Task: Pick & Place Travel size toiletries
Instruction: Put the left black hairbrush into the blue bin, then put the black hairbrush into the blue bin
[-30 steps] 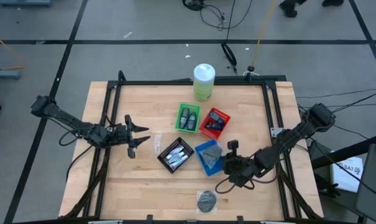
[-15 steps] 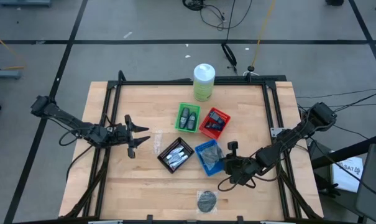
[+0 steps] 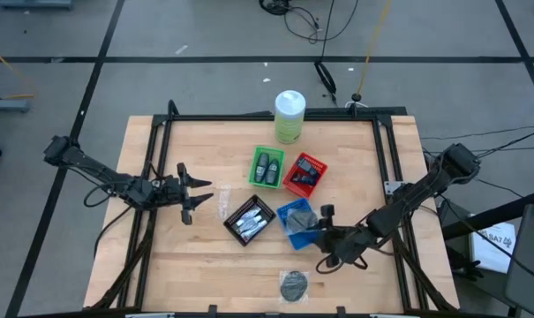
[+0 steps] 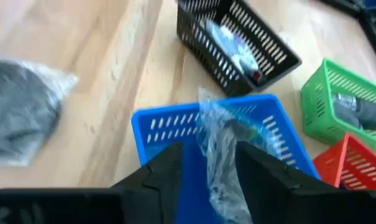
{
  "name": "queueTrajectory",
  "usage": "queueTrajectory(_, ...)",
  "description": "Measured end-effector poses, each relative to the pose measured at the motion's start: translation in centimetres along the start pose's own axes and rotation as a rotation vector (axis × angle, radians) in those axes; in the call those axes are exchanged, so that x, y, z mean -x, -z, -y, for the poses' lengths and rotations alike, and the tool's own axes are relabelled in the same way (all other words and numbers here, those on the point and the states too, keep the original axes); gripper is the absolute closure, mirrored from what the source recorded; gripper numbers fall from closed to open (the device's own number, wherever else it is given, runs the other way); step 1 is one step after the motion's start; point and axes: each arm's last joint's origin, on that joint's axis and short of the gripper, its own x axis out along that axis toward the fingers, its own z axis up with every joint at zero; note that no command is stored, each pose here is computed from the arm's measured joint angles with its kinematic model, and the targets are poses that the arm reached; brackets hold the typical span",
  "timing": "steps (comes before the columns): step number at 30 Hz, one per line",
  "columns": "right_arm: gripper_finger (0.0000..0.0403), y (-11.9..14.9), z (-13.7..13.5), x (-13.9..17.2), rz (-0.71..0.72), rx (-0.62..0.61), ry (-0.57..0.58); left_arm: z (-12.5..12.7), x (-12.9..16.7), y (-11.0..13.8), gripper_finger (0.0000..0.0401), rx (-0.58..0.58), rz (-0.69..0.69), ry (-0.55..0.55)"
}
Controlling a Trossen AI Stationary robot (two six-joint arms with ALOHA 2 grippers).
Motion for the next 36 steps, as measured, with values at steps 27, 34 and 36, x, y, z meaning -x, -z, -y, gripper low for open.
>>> queueTrajectory(27,0.0257,1.7,1.7,-5.0,-0.148,-0.096,-0.035,0.0,0.0,0.0,0.0238,0.0,0.0,0.0)
queueTrajectory(34,0.0257,0.9,2.2,-4.0,-0.102,-0.088,-0.037,0.0,0.0,0.0,0.0238,0.0,0.0,0.0)
queueTrajectory(36,0.0257,0.3,2.6,-3.2,-0.068,-0.094,-0.041,0.0,0.0,0.0,0.0237,0.0,0.0,0.0)
